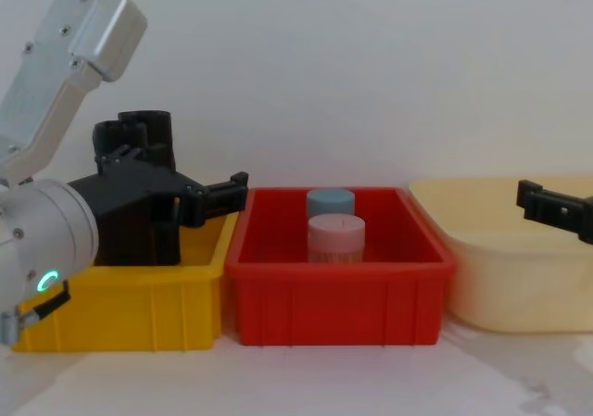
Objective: Pick up the garbage bag with the one hand and transfer it to the other hand.
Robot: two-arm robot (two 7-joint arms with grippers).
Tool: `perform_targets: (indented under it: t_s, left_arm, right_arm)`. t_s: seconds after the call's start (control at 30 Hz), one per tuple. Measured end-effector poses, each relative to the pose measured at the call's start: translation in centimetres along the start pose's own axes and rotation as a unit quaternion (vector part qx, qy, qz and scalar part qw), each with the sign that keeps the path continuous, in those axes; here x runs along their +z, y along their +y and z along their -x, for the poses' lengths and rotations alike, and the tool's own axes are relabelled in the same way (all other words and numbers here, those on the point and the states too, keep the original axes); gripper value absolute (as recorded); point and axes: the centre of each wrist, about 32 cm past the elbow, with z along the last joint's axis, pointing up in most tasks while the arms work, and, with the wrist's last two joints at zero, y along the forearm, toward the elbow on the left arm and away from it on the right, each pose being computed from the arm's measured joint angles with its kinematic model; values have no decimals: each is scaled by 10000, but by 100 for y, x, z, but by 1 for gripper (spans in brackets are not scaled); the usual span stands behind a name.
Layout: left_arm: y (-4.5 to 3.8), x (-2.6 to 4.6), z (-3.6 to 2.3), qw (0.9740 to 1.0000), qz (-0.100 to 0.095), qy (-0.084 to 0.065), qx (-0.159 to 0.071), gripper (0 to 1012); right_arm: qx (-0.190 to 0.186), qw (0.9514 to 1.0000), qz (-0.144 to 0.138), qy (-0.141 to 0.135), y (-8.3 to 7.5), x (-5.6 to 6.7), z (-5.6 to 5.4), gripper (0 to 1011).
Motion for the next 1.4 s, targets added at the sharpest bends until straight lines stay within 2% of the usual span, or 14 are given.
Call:
perform_targets:
  t_s: [1.1, 1.4]
  left_arm:
    - [0, 0, 0, 10000, 0, 0, 0, 1001]
    - [0, 0, 0, 10000, 0, 0, 0, 1001]
  right_arm:
    - [-1, 10000, 0, 0, 0, 0, 0, 999]
    - [114, 9999, 14, -50, -62, 2, -46, 999]
